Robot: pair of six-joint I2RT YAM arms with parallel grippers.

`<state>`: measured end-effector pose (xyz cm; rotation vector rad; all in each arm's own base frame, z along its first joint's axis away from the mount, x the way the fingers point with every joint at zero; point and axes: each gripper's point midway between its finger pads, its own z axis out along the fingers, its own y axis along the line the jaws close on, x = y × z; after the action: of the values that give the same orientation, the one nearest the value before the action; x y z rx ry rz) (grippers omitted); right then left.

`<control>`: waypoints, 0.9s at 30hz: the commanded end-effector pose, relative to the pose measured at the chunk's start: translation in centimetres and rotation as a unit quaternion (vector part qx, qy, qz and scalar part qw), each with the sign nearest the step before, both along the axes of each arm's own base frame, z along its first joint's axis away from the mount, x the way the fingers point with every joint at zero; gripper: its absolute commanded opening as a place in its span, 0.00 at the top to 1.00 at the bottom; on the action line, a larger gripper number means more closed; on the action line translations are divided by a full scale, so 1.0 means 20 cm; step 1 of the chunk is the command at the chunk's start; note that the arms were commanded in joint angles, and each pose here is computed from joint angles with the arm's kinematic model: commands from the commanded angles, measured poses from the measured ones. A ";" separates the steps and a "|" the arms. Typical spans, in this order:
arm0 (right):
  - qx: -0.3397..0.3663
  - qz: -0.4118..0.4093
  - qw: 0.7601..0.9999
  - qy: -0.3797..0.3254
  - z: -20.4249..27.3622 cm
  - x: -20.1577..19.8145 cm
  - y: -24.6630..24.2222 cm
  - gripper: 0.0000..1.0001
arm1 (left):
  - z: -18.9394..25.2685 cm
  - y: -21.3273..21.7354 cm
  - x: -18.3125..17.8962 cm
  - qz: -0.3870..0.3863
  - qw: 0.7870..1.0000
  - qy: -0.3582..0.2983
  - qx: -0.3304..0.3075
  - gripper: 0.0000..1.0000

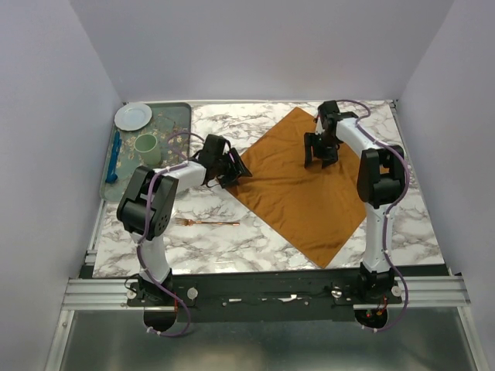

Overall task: Fold the napkin, place the utensils inside, and roll it up
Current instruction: Flatten the napkin out

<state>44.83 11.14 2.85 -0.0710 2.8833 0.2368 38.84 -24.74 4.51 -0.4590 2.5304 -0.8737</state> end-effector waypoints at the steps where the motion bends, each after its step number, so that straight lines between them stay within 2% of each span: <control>1: 0.025 0.005 1.000 0.018 -0.01 -0.03 0.07 0.27 | -0.09 0.03 -0.12 0.003 0.999 0.040 0.008 0.30; 5: 0.041 0.005 0.999 0.035 -0.02 -0.05 0.15 0.30 | -0.07 0.00 -0.16 0.002 0.999 0.039 -0.004 0.30; 9: 0.092 0.015 0.994 0.058 -0.04 -0.06 0.27 0.32 | -0.08 -0.07 -0.26 -0.013 0.999 0.045 -0.010 0.30; 15: 0.082 0.033 0.994 0.070 -0.10 -0.03 0.32 0.32 | -0.13 -0.12 -0.41 -0.022 0.998 0.063 -0.011 0.30; 21: 0.086 0.041 0.993 0.073 -0.13 0.03 0.38 0.32 | -0.14 -0.22 -0.48 -0.040 0.997 0.058 -0.016 0.30; 27: 0.074 0.045 0.995 0.044 -0.10 0.15 0.39 0.29 | -0.17 -0.29 -0.50 -0.058 0.996 0.066 -0.013 0.30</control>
<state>47.77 18.84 3.24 -0.1446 2.8884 0.5258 30.66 -30.83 4.43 -0.3794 2.5728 -1.0406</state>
